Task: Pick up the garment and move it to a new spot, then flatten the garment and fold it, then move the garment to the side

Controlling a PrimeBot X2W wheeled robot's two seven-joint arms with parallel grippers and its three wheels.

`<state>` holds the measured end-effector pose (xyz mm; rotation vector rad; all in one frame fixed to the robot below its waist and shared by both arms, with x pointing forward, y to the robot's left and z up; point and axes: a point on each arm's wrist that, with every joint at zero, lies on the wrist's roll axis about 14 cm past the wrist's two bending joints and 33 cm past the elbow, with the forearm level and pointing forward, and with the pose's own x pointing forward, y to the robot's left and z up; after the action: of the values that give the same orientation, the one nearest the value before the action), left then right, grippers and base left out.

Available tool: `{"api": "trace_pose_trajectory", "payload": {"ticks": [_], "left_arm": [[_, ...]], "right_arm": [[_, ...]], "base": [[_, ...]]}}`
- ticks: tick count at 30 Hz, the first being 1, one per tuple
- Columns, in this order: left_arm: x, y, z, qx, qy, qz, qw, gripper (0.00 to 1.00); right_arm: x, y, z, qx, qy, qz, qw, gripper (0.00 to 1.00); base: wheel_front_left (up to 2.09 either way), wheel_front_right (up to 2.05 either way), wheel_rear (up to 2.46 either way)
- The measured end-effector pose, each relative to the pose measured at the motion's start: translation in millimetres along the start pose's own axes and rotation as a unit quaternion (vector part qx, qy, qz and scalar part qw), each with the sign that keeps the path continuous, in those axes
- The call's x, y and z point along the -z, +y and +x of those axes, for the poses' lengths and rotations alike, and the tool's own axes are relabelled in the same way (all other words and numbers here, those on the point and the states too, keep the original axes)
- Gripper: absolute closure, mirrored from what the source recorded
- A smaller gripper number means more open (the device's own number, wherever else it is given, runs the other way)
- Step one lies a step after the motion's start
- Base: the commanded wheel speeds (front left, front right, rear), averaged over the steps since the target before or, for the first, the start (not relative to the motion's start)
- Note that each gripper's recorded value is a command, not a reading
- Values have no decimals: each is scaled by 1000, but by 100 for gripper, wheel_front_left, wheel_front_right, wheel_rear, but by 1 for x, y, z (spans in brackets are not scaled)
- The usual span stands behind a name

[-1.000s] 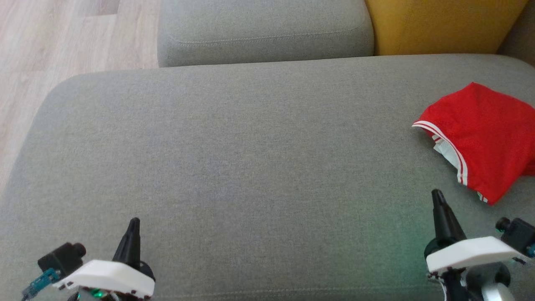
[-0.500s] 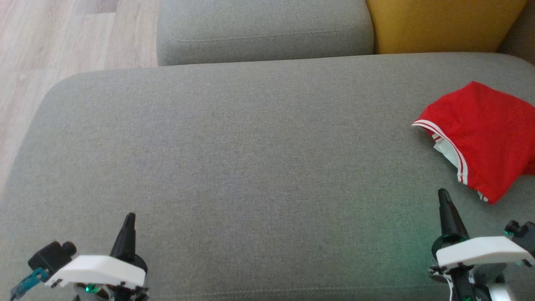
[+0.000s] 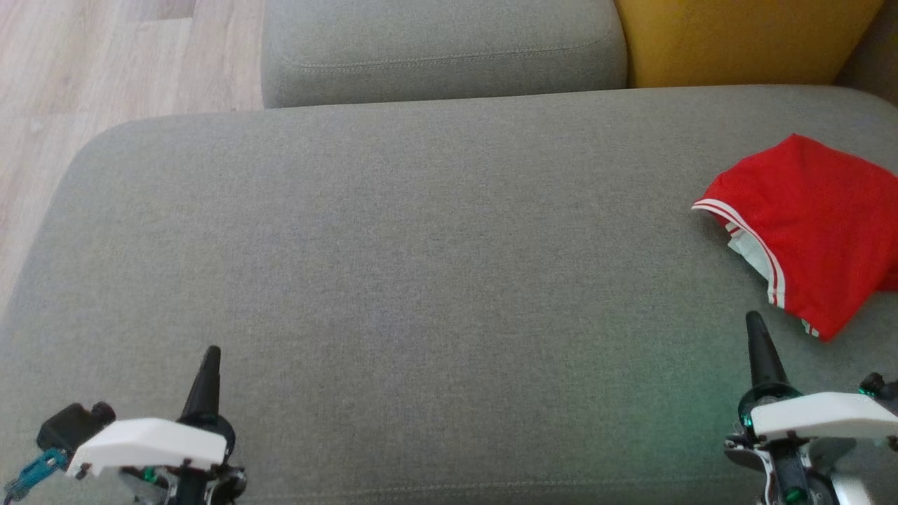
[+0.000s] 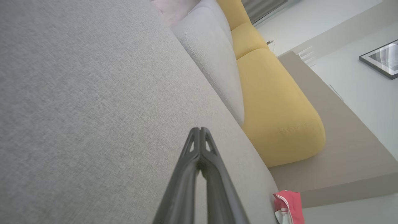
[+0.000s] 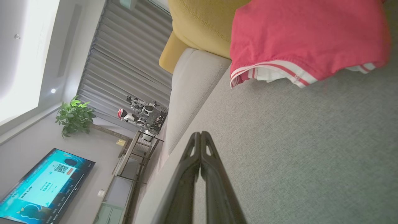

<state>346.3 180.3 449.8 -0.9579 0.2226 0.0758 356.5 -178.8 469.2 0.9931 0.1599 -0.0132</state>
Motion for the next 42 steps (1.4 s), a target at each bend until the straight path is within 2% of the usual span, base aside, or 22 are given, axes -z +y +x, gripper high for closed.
{"api": "trace_pose_trajectory", "payload": {"ticks": [23, 42], "left_arm": [[-10, -8, 10, 19, -7, -144, 989, 100], [-19, -16, 17, 44, -16, -256, 965, 100]], "right_arm": [[-13, -3, 7, -1, -23, 140, 990, 100], [-22, -7, 10, -4, -43, 250, 967, 100]], "base": [[0, 0, 0], [0, 0, 0]]}}
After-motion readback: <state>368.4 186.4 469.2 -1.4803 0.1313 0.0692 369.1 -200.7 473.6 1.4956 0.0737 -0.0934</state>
